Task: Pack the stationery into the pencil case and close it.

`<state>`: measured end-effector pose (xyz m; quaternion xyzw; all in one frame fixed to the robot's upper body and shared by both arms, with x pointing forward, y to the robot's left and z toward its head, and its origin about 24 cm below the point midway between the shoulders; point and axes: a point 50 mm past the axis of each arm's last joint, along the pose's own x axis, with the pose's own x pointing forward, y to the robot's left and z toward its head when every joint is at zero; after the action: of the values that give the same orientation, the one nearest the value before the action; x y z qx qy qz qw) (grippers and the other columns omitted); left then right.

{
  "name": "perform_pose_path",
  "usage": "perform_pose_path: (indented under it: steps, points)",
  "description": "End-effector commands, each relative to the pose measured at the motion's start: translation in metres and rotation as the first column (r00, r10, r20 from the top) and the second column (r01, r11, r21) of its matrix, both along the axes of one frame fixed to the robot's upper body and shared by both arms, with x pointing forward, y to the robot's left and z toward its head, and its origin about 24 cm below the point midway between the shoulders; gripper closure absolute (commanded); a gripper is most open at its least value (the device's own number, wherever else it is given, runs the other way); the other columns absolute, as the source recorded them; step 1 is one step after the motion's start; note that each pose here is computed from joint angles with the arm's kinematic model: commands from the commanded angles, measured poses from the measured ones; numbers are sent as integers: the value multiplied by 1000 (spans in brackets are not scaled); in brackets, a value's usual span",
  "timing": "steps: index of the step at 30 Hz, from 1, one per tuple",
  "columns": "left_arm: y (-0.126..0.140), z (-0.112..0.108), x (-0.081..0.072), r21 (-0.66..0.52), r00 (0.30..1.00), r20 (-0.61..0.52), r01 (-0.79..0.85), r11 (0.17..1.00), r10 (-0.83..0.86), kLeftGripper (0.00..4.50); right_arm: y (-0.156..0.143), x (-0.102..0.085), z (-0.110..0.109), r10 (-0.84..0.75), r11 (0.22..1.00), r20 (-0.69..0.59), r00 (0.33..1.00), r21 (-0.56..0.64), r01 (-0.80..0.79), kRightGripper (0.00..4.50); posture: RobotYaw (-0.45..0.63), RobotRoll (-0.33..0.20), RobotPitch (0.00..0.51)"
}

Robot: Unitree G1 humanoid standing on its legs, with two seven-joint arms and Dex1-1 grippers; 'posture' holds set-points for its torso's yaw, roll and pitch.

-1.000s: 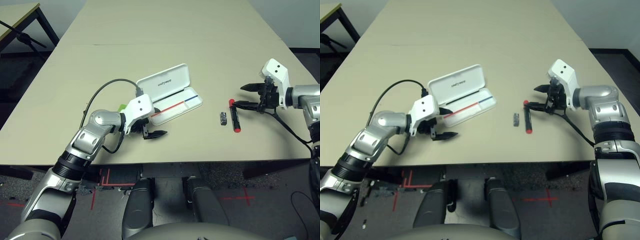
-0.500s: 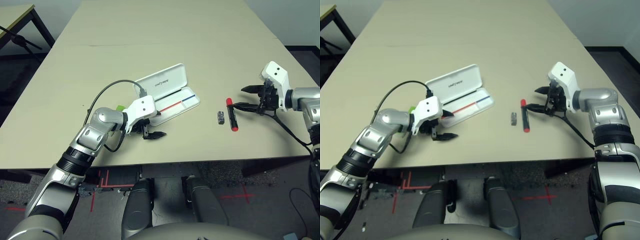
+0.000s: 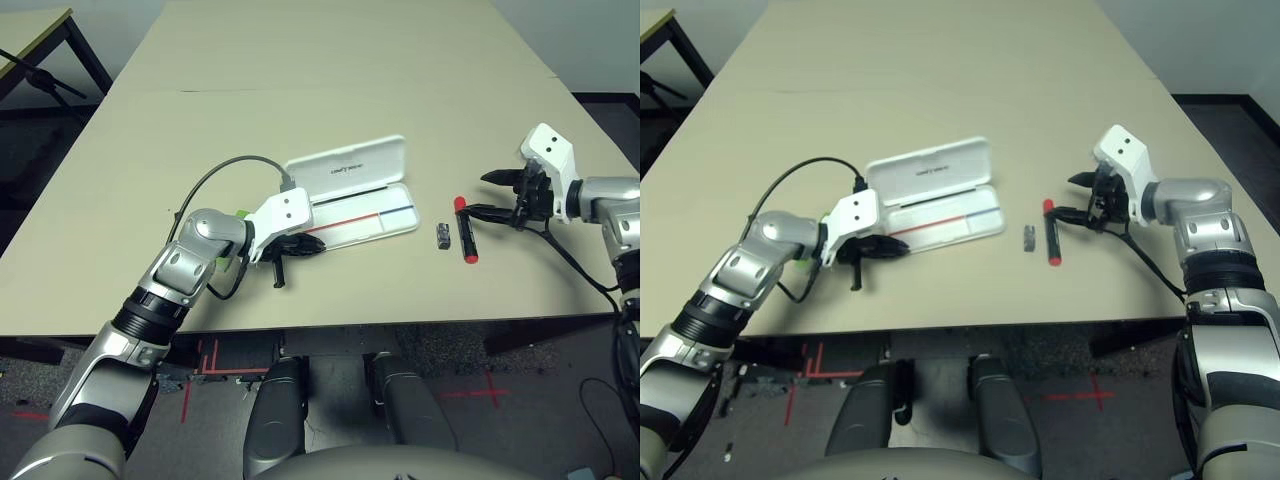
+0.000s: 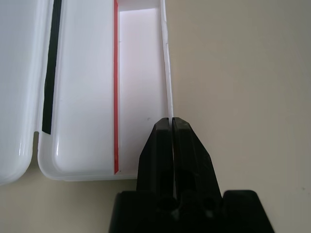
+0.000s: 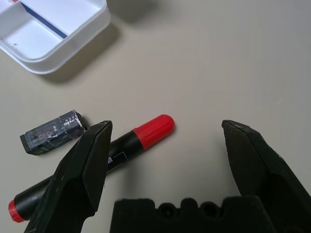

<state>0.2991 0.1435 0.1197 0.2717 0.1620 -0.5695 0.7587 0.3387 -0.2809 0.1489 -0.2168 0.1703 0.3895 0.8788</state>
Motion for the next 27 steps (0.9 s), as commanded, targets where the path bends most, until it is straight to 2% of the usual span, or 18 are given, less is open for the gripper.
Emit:
perform_pose_path:
  steps: [1, 6, 13, 27]
  points:
    - [6, -3, 2, 55, 1000, -9, -4, 998, 5, 4464, 2, -1, -3, 8, 1000, 6, 1000, 6, -8, 0, -19, 0, 138]
    - [8, 6, 1, 90, 999, 29, 33, 995, -36, 4464, 3, -2, -5, 11, 1000, 3, 1000, 7, -11, 0, -18, 0, 141]
    - [10, 15, -8, 136, 992, 47, 111, 984, -119, 4464, 4, -1, -7, 15, 1000, 2, 1000, 5, -15, 0, -13, 0, 140]
    - [12, 13, -22, 126, 984, 25, 171, 977, -176, 4464, 8, 2, -8, 29, 1000, -2, 1000, -7, -29, 0, -3, 0, 144]
